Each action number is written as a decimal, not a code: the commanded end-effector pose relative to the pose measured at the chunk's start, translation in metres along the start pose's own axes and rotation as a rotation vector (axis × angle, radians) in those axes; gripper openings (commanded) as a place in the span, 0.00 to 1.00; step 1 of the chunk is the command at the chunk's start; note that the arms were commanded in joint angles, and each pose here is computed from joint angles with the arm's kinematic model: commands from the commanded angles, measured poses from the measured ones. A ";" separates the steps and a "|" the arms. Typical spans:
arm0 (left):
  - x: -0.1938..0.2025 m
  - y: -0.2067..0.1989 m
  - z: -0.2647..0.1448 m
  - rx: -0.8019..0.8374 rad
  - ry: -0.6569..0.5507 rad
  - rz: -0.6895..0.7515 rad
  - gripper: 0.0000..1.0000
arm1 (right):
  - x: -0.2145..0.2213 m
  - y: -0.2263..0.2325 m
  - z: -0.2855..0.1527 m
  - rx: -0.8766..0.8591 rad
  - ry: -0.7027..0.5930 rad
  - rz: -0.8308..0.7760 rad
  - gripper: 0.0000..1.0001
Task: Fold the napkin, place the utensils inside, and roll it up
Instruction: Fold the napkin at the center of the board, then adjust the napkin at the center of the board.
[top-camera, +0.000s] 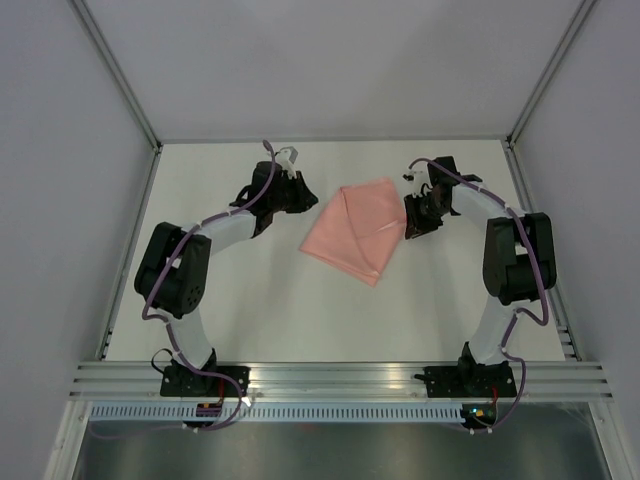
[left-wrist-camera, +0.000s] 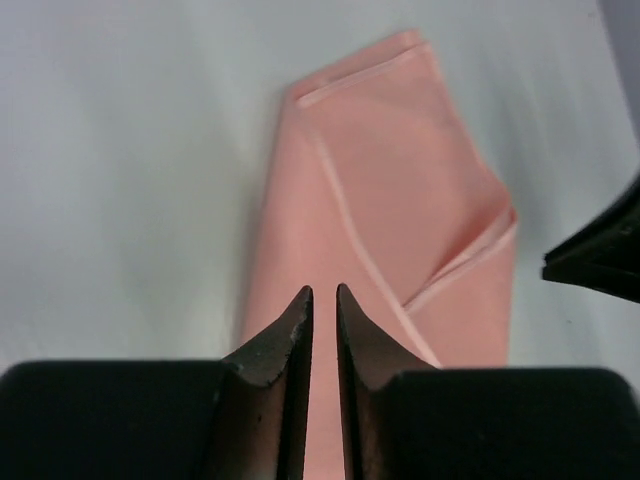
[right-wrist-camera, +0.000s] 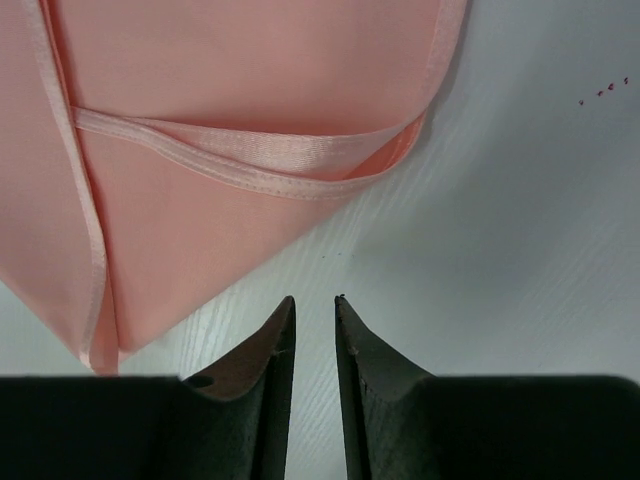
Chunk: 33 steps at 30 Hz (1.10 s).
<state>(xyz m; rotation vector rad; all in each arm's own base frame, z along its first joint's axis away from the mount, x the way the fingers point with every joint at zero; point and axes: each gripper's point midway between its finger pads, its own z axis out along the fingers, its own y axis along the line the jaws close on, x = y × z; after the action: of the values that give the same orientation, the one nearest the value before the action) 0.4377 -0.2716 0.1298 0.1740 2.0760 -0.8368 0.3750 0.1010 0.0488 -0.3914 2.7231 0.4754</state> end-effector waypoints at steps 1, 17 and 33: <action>0.031 0.053 0.002 -0.250 0.100 -0.093 0.19 | 0.006 -0.013 0.009 0.076 0.028 0.026 0.28; 0.082 0.079 -0.005 -0.328 0.157 -0.173 0.09 | -0.010 -0.013 0.035 0.162 0.065 -0.028 0.27; 0.151 0.054 -0.028 -0.297 0.159 -0.249 0.07 | -0.042 -0.020 0.062 0.190 0.072 -0.091 0.27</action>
<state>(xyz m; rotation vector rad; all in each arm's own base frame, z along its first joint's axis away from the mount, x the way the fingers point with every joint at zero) 0.3735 -0.2441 0.0180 -0.1228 2.3033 -0.6952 0.4359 0.1248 0.0158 -0.4941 2.7317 0.2579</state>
